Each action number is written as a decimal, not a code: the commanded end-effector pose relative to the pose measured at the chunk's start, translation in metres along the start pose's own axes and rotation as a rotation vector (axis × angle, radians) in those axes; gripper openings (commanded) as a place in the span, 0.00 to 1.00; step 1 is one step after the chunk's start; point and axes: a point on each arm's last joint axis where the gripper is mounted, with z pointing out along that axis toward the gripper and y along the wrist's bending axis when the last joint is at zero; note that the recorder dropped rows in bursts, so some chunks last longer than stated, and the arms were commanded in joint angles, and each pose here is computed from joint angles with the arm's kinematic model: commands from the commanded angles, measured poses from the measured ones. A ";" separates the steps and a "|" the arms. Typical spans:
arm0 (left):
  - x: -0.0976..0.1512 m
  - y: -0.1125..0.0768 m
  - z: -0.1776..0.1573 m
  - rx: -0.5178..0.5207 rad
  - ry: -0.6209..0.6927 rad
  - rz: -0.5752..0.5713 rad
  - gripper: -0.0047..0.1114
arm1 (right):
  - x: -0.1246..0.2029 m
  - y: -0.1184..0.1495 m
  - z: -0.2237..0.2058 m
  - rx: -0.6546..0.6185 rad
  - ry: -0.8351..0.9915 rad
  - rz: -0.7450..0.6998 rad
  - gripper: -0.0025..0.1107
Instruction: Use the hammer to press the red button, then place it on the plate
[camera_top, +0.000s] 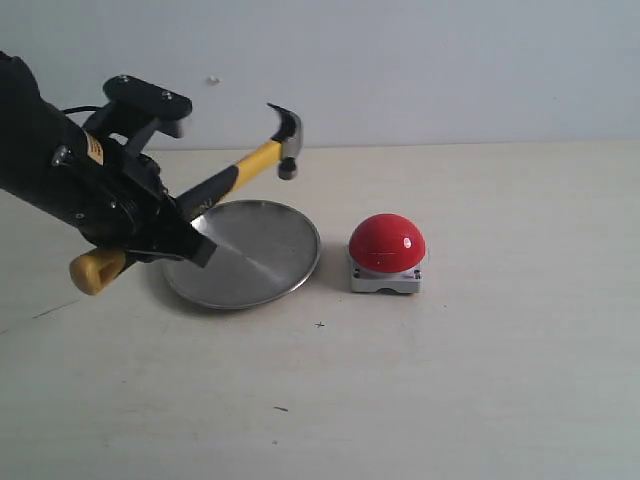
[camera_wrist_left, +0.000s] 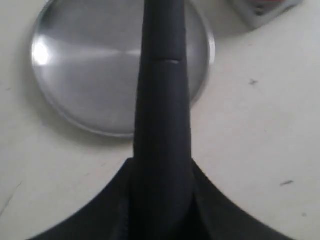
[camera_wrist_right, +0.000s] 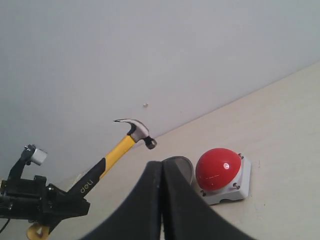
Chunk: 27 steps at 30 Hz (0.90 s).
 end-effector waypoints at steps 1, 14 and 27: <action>-0.019 0.004 -0.014 -0.046 -0.157 -0.205 0.04 | 0.000 0.000 0.000 -0.005 -0.010 -0.007 0.02; -0.018 -0.085 -0.032 -0.009 -0.222 -0.318 0.04 | 0.000 0.000 0.000 -0.005 -0.010 -0.007 0.02; 0.001 -0.151 -0.048 0.000 -0.268 -0.352 0.04 | 0.000 0.000 0.000 -0.005 -0.010 -0.007 0.02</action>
